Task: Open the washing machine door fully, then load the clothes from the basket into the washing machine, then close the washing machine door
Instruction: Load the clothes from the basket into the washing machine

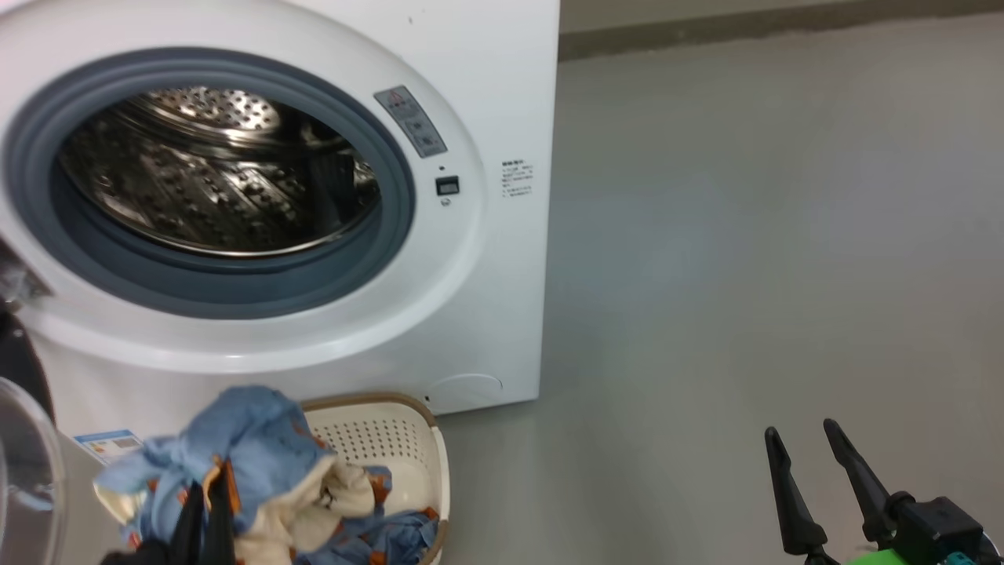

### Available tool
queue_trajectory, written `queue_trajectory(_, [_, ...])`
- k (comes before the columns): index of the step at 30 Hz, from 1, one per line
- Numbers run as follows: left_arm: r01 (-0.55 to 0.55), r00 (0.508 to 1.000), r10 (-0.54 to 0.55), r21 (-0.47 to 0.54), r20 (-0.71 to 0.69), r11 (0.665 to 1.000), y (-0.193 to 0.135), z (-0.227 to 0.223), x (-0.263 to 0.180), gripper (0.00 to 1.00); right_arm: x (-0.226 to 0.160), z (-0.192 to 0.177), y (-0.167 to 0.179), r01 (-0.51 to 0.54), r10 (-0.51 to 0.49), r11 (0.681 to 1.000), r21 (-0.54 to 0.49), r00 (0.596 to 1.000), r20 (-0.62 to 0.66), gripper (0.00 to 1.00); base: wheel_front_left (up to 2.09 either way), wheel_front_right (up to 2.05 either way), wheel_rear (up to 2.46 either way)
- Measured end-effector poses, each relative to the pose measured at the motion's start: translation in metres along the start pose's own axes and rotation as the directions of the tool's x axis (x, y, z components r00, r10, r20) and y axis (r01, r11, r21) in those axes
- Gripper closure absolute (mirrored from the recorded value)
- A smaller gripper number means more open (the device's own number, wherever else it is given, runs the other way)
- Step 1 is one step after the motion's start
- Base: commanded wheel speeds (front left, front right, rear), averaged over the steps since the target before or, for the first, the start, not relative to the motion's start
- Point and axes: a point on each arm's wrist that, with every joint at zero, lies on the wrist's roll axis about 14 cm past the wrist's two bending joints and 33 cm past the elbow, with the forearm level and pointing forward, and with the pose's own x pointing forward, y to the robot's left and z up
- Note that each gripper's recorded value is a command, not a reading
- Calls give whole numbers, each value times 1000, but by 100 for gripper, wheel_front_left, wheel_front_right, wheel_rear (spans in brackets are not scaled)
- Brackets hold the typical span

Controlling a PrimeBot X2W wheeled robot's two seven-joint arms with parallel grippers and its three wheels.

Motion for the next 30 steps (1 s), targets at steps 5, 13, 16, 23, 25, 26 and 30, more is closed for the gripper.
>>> queue_trajectory(5, [31,999,-31,22,14,999,-10,0,35,100,13,4,0,3,-3,1000,-1,1000,16,0,0,0,0])
queue_trajectory(13, [53,995,-57,54,76,997,-21,10,106,100,32,1,-9,37,-37,999,37,999,13,0,0,0,0])
queue_trajectory(16, [62,993,-67,66,92,996,-26,10,134,100,37,-3,-16,57,-57,998,41,998,4,0,0,0,0])
queue_trajectory(23, [23,991,-36,103,129,994,-27,7,193,100,51,-15,-22,75,-74,997,29,997,-27,0,0,0,0])
queue_trajectory(25, [15,991,-30,107,134,994,-26,3,208,100,57,-19,-23,72,-72,997,23,997,-36,0,0,0,0])
queue_trajectory(26, [12,990,-28,111,137,994,-26,2,216,100,60,-21,-21,68,-67,998,21,997,-40,0,0,0,0])
queue_trajectory(30, [-5,990,-12,117,140,993,-24,-9,244,100,73,-32,-18,50,-49,999,10,997,-60,0,0,0,0])
